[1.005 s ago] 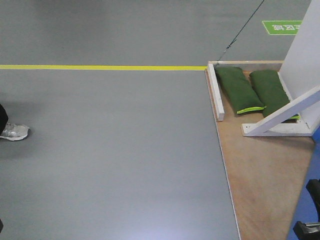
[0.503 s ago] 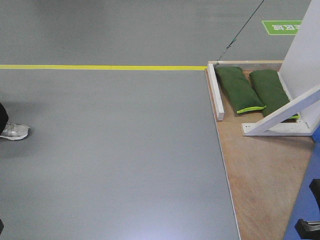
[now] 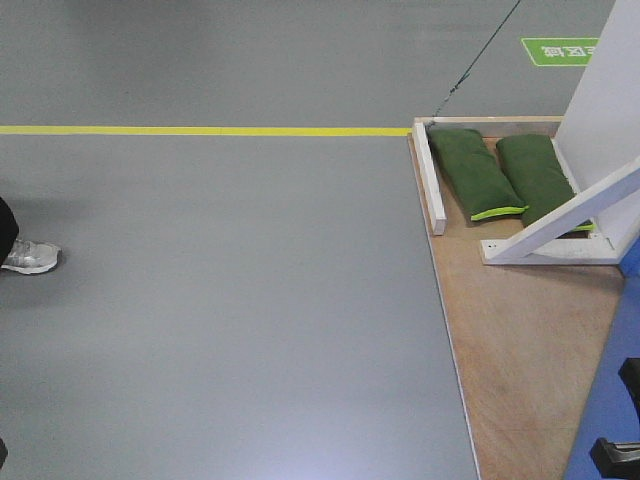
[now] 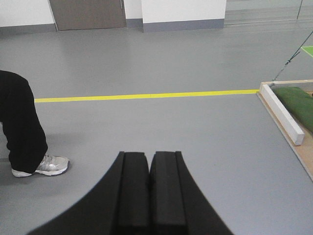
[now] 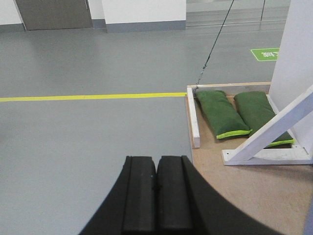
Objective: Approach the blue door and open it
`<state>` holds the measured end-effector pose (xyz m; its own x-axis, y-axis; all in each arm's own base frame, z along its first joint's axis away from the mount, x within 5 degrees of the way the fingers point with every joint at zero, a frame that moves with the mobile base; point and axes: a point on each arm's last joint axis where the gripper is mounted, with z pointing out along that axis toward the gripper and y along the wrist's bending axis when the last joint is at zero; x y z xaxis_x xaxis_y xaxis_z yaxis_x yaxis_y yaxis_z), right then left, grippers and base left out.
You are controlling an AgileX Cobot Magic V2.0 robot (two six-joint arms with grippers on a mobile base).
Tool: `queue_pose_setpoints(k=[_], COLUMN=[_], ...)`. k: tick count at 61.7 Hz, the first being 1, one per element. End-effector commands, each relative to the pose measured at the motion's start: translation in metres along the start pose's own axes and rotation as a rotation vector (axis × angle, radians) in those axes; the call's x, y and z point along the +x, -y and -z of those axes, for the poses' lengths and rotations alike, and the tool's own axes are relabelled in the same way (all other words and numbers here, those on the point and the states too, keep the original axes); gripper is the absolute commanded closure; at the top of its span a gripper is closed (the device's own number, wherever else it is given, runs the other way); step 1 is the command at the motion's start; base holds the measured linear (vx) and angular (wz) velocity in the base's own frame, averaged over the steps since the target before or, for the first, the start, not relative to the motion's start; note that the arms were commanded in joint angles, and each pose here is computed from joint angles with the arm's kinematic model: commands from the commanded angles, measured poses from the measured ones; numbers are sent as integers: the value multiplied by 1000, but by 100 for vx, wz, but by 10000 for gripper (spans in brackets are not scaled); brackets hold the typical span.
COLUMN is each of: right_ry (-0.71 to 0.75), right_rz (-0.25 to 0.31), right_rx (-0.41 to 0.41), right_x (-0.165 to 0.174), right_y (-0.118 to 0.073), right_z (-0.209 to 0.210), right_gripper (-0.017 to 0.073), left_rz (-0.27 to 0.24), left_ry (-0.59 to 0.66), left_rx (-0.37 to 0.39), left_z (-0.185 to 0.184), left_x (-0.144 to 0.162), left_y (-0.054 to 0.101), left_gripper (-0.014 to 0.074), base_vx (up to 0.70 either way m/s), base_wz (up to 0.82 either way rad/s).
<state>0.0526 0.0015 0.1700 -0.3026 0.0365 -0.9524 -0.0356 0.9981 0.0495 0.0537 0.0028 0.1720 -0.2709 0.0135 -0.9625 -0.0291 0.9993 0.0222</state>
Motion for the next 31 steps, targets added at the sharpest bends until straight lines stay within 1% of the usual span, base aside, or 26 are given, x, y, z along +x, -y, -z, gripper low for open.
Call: queue_pose_setpoints(k=[1, 31], right_ry=[78, 81], right_rz=[13, 10], right_rx=[-8, -9], right_x=[-5, -5], right_y=[-1, -1], right_z=[0, 0], right_gripper=[564, 564], left_rz=[3, 3], left_ry=[138, 137], left_rx=[9, 8], left_z=[6, 6], left_x=[-19, -19], left_y=[0, 0], left_gripper=[523, 523], base_vx=[-2, 0], base_wz=[0, 0])
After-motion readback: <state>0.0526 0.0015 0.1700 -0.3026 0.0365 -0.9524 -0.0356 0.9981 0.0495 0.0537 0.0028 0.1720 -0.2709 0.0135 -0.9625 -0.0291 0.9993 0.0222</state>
